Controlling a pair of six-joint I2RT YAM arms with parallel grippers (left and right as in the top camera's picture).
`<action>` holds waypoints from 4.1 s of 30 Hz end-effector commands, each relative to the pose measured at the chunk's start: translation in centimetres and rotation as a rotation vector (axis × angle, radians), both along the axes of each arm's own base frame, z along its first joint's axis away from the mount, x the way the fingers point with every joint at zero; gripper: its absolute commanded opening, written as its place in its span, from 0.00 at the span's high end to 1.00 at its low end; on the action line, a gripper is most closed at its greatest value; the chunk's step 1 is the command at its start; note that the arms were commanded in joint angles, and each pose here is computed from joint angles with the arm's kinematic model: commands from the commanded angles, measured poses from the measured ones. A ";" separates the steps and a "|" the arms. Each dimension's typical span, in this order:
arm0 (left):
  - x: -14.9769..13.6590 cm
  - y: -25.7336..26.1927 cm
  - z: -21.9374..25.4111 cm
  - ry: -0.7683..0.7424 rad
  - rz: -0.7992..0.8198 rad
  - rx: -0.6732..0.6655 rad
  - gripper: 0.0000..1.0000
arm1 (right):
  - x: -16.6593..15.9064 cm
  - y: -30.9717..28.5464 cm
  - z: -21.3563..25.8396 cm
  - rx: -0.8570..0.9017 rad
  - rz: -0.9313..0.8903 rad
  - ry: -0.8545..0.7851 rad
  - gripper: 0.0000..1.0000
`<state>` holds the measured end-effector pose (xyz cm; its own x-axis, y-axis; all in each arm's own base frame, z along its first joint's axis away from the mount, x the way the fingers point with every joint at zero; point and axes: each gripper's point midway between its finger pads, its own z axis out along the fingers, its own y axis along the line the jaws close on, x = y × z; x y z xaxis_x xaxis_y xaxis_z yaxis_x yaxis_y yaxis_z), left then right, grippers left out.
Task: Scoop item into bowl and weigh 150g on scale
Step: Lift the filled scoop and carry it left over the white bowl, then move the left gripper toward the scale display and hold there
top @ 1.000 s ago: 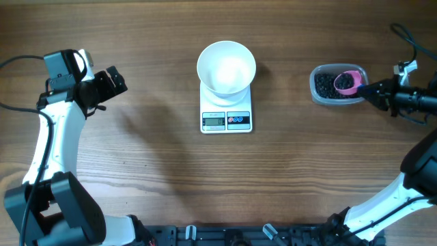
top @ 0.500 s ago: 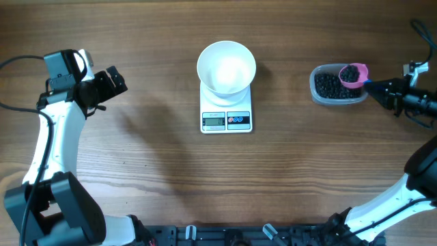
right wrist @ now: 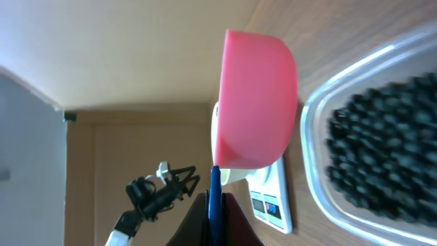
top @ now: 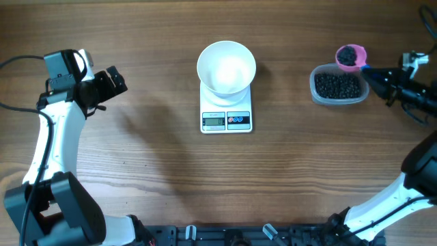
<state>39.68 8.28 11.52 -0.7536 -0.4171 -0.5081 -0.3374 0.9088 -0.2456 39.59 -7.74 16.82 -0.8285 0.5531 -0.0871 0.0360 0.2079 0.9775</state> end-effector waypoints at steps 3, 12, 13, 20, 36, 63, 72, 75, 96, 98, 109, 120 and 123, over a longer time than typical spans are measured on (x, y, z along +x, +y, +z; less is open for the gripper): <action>0.0 0.2 0.9 -0.023 -0.014 0.025 0.00 | 1.4 4.2 1.0 0.067 0.098 -0.060 0.96; 0.0 0.2 0.9 -0.023 -0.014 0.025 0.00 | 4.1 11.0 1.4 0.071 0.254 -0.072 0.96; 0.0 0.2 0.9 -0.023 -0.014 0.025 0.00 | 4.3 11.5 1.5 0.070 0.267 -0.078 0.96; 0.0 0.2 0.9 -0.023 -0.014 0.025 0.00 | 5.0 16.1 2.4 0.080 0.374 -0.118 0.96; 0.0 0.2 0.9 -0.023 -0.014 0.025 0.00 | 4.2 25.7 0.6 -0.065 0.524 -0.139 0.96; 0.0 0.2 0.9 -0.023 -0.014 0.025 0.00 | 4.8 26.8 4.9 -0.379 0.451 -0.371 0.96; 0.0 0.2 0.9 -0.023 -0.014 0.025 0.00 | 4.2 27.4 4.5 -0.612 0.433 -0.416 0.96; 0.0 0.2 0.9 -0.023 -0.014 0.025 0.00 | 4.0 28.0 3.9 -0.682 0.449 -0.443 0.96; 0.0 0.2 0.9 -0.023 -0.014 0.025 0.00 | 3.9 28.7 3.2 -0.753 0.465 -0.464 0.96; 0.0 0.2 0.9 -0.023 -0.014 0.025 0.00 | 3.9 28.7 3.2 -0.753 0.464 -0.464 0.96; 0.0 0.2 0.9 -0.023 -0.014 0.025 0.00 | 3.8 28.7 3.2 -0.745 0.467 -0.463 0.96; 0.0 0.2 0.9 -0.023 -0.014 0.025 0.00 | 3.8 28.7 3.2 -0.745 0.467 -0.463 0.96; 0.0 0.2 0.9 -0.024 -0.015 0.024 0.00 | 4.1 28.7 3.4 -0.751 0.461 -0.477 0.96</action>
<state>39.68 8.28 11.52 -0.7536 -0.4171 -0.5081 -0.3374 0.9088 -0.2456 43.34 20.71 17.44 -0.7885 -0.1455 -0.5975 -0.5158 0.6856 0.5137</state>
